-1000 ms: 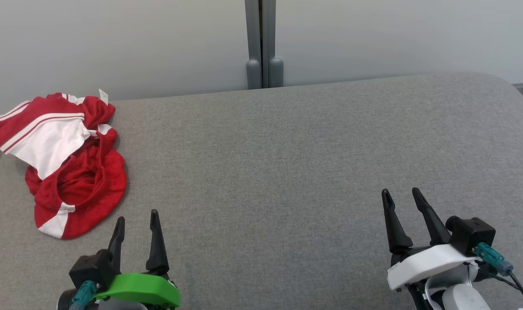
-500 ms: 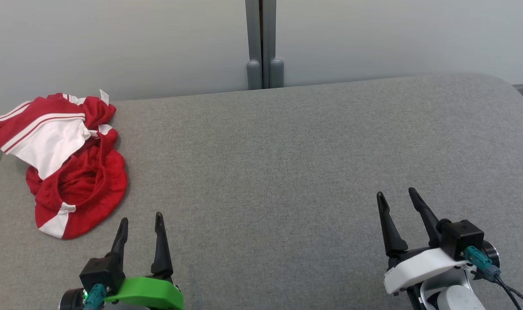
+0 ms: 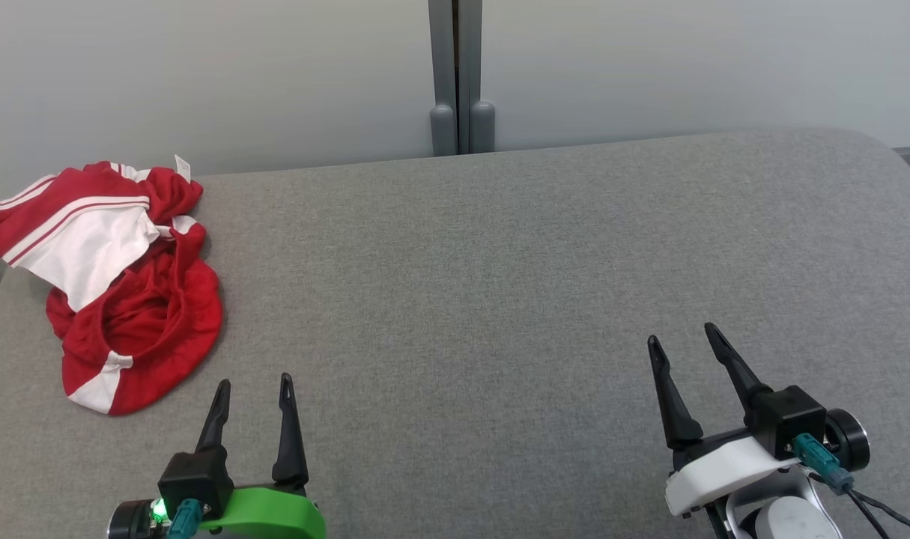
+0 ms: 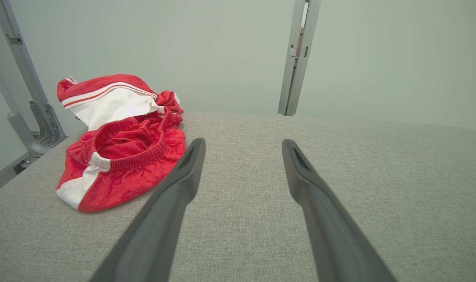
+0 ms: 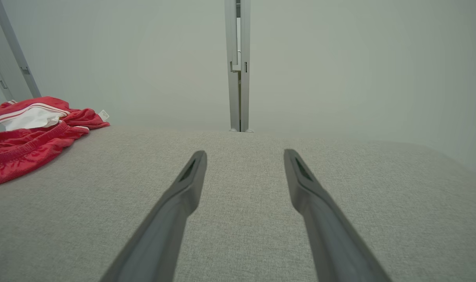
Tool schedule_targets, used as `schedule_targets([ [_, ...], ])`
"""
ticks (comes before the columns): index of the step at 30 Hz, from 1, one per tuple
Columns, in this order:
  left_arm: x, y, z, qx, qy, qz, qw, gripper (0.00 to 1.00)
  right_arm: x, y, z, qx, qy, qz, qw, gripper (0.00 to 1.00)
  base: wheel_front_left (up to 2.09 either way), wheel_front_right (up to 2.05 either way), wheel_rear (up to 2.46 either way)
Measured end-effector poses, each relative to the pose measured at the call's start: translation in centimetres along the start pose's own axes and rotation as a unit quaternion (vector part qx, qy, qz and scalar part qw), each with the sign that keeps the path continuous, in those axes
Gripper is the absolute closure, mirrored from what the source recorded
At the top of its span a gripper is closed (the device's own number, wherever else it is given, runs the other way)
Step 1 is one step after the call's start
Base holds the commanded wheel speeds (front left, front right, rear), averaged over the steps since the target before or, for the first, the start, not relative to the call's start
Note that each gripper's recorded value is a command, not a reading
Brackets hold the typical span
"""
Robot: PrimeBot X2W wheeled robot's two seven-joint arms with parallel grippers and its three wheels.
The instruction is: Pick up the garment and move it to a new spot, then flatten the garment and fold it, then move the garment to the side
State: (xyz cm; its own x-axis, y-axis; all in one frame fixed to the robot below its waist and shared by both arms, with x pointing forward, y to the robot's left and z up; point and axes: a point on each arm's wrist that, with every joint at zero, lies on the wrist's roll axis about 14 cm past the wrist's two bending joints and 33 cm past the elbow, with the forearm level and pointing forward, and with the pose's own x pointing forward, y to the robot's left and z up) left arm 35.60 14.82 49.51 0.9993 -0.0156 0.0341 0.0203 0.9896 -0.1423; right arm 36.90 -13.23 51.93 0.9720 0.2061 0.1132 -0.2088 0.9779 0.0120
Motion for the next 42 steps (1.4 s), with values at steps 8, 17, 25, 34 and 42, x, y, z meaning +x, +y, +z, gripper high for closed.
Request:
schedule_targets([
  [8,-0.1,-0.1,0.0,0.016,-0.002,-0.004,1.0,0.0,0.1,0.2,0.0,-0.017,-0.002,0.006,1.0,0.0,0.0,0.0,0.0],
  [17,-0.1,0.1,-0.1,0.014,-0.001,0.0,1.0,0.0,0.2,0.3,0.0,-0.017,-0.002,0.008,1.0,0.0,0.0,0.0,0.0],
  [25,-0.2,0.3,-0.2,0.013,0.001,0.003,1.0,0.0,0.4,0.4,0.0,-0.009,-0.002,0.008,1.0,0.0,0.0,0.0,0.0],
  [34,-0.7,1.0,-0.3,0.013,0.002,0.015,1.0,0.0,1.0,0.9,-0.1,-0.005,-0.003,0.017,1.0,0.0,0.0,0.0,0.0],
  [42,-2.7,5.0,0.5,0.02,-0.008,0.079,0.997,0.0,3.0,5.1,-0.4,0.009,-0.003,0.082,0.997,0.0,0.0,0.0,0.0],
])
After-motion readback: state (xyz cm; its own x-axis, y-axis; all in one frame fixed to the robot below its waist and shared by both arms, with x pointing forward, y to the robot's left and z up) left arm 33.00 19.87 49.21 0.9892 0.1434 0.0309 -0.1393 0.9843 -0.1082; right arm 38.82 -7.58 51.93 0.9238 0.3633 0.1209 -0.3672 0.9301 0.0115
